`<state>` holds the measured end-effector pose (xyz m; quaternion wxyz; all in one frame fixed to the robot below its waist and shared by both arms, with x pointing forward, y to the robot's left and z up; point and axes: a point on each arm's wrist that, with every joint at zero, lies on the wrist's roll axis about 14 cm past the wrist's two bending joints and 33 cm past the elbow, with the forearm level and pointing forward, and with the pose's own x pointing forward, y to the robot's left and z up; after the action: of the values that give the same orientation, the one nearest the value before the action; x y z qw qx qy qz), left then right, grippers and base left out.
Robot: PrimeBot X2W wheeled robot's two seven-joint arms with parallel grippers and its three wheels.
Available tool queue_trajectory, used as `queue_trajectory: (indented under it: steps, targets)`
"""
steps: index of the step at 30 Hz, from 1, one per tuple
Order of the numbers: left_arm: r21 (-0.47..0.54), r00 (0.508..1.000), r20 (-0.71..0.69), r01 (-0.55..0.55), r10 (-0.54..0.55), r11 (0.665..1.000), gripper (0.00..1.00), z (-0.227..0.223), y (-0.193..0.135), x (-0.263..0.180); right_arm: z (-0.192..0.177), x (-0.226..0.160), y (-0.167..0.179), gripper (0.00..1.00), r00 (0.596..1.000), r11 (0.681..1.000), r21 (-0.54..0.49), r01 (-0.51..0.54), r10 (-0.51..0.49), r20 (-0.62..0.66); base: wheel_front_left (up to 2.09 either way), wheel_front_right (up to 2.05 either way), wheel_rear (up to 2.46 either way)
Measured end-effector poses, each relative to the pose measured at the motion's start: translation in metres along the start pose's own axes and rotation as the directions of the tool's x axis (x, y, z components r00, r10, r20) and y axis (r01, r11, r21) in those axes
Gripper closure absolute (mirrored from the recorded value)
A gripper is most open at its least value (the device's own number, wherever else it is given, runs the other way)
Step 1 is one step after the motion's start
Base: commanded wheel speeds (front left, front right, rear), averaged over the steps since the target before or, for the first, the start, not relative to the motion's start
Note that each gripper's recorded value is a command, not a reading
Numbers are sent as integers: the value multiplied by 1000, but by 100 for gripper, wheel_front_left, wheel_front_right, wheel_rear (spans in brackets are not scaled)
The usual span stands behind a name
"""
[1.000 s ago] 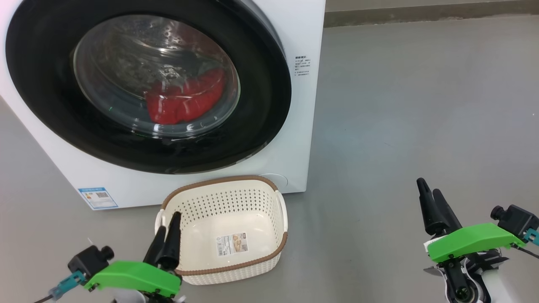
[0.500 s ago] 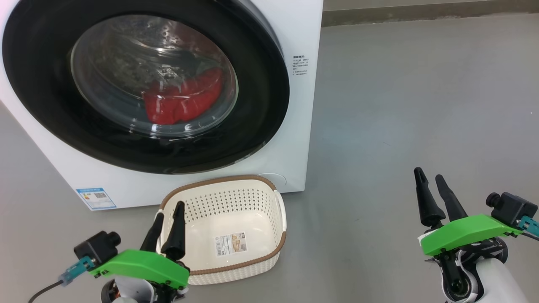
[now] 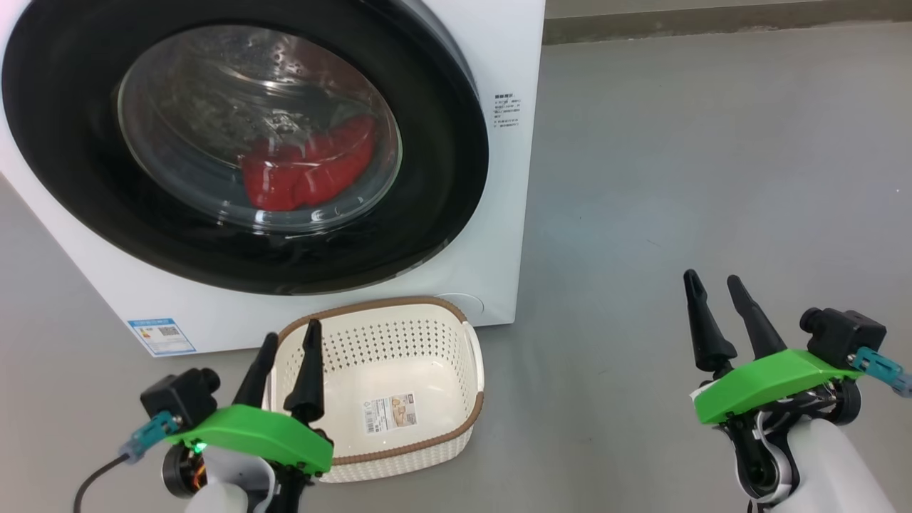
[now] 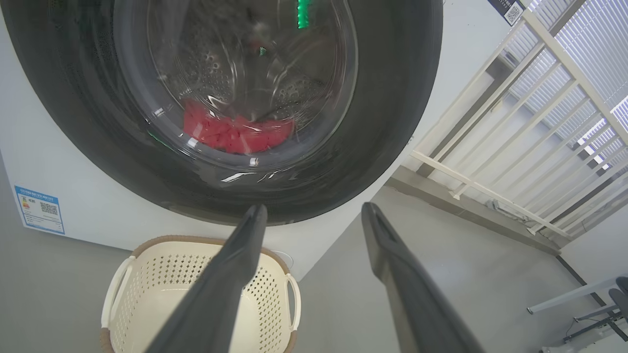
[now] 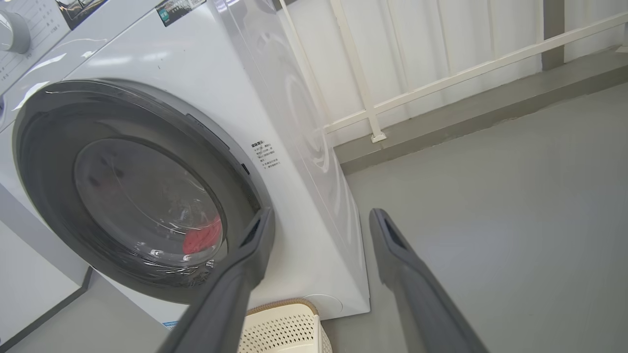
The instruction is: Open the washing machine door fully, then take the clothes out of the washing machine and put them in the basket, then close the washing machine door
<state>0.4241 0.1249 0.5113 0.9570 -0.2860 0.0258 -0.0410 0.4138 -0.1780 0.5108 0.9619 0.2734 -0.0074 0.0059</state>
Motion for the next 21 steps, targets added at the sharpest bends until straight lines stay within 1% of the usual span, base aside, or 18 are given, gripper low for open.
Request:
queue_trajectory:
  steps: [11,14,17,18,21]
  targets:
    - [135,999,35,31,-36,990,0,7,-10,5,4,9,16,0,998,989,-137,-56,59,12,0,0,0]
    - [174,998,44,45,-53,984,0,11,-14,8,4,11,19,0,997,982,-177,-67,70,15,0,0,0]
    - [195,997,52,48,-59,980,0,12,-16,9,7,13,21,0,997,978,-195,-74,80,22,0,0,0]
    - [216,996,57,51,-64,975,0,13,-18,11,8,14,23,0,996,970,-227,-82,90,23,0,0,0]
    - [242,995,62,57,-74,969,0,14,-21,12,10,16,25,0,995,965,-248,-89,99,30,0,0,0]
